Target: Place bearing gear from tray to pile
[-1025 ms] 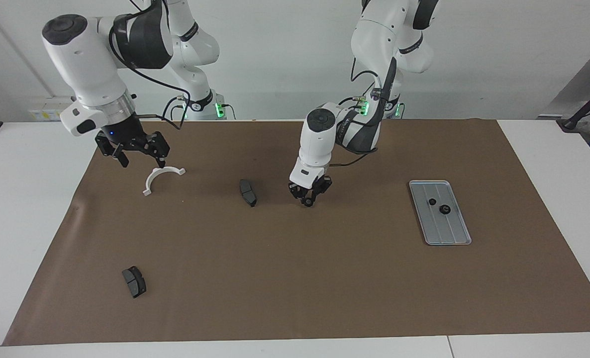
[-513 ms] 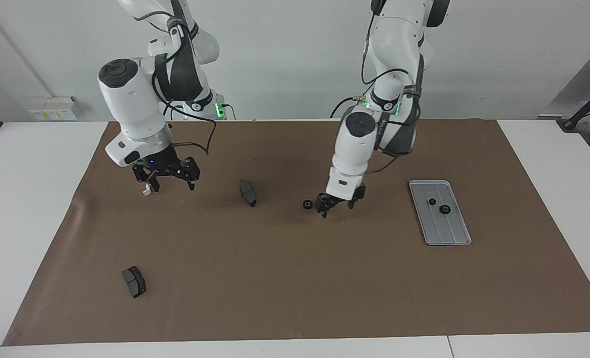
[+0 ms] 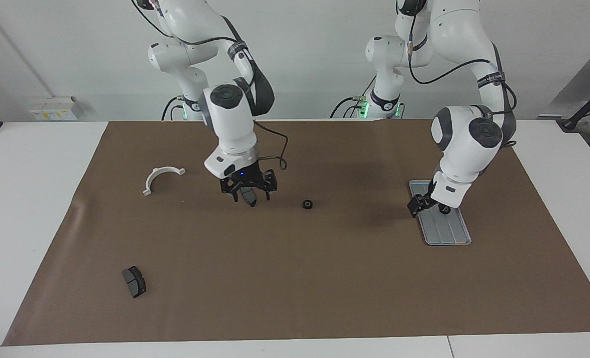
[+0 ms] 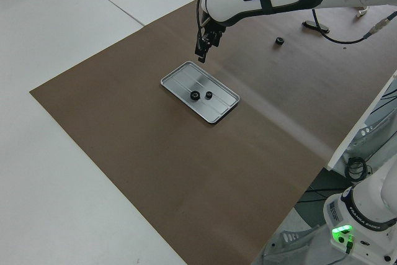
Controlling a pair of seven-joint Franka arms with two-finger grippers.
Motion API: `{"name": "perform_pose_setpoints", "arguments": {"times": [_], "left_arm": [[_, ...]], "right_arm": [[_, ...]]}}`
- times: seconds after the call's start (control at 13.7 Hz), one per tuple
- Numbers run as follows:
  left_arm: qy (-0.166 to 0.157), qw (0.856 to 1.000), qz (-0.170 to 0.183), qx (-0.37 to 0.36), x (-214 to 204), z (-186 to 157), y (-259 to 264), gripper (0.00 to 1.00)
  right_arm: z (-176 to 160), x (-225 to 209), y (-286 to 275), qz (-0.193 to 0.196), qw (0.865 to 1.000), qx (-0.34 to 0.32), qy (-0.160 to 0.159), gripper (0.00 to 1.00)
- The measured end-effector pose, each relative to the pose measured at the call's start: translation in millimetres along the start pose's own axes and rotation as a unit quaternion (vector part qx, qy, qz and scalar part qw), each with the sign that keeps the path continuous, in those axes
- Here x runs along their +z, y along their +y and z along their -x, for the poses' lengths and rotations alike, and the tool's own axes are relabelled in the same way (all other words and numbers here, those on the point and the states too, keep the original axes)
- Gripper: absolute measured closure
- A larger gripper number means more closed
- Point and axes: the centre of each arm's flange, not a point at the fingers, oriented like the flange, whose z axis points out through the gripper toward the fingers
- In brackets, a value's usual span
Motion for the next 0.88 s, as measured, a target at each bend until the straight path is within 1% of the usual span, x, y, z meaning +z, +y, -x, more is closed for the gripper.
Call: {"name": "perform_pose_setpoints", "arguments": {"times": [0.15, 0.37, 0.51, 0.66, 0.81, 0.88], "left_arm": [[0.004, 1.000, 0.001, 0.001, 18, 6, -34, 0.00], [0.015, 1.000, 0.002, -0.013, 37, 16, -54, 0.00], [0.021, 1.000, 0.002, -0.020, 50, 23, -64, 0.00], [0.022, 0.999, 0.002, -0.025, 63, 30, -69, 0.00], [0.020, 0.999, 0.001, -0.026, 69, 34, -71, 0.04], [0.020, 0.999, 0.001, -0.026, 70, 35, -71, 0.11]], "right_arm": [[23, 24, -51, -0.002, 1.000, -0.010, -0.007, 0.00], [43, 59, -108, 0.005, 1.000, -0.014, -0.015, 0.00], [43, 77, -115, 0.014, 1.000, -0.021, -0.017, 0.00], [40, 89, -113, 0.014, 1.000, -0.020, -0.010, 0.00], [40, 99, -112, 0.016, 1.000, -0.022, -0.009, 0.00], [41, 101, -112, 0.018, 1.000, -0.024, -0.008, 0.00]]}}
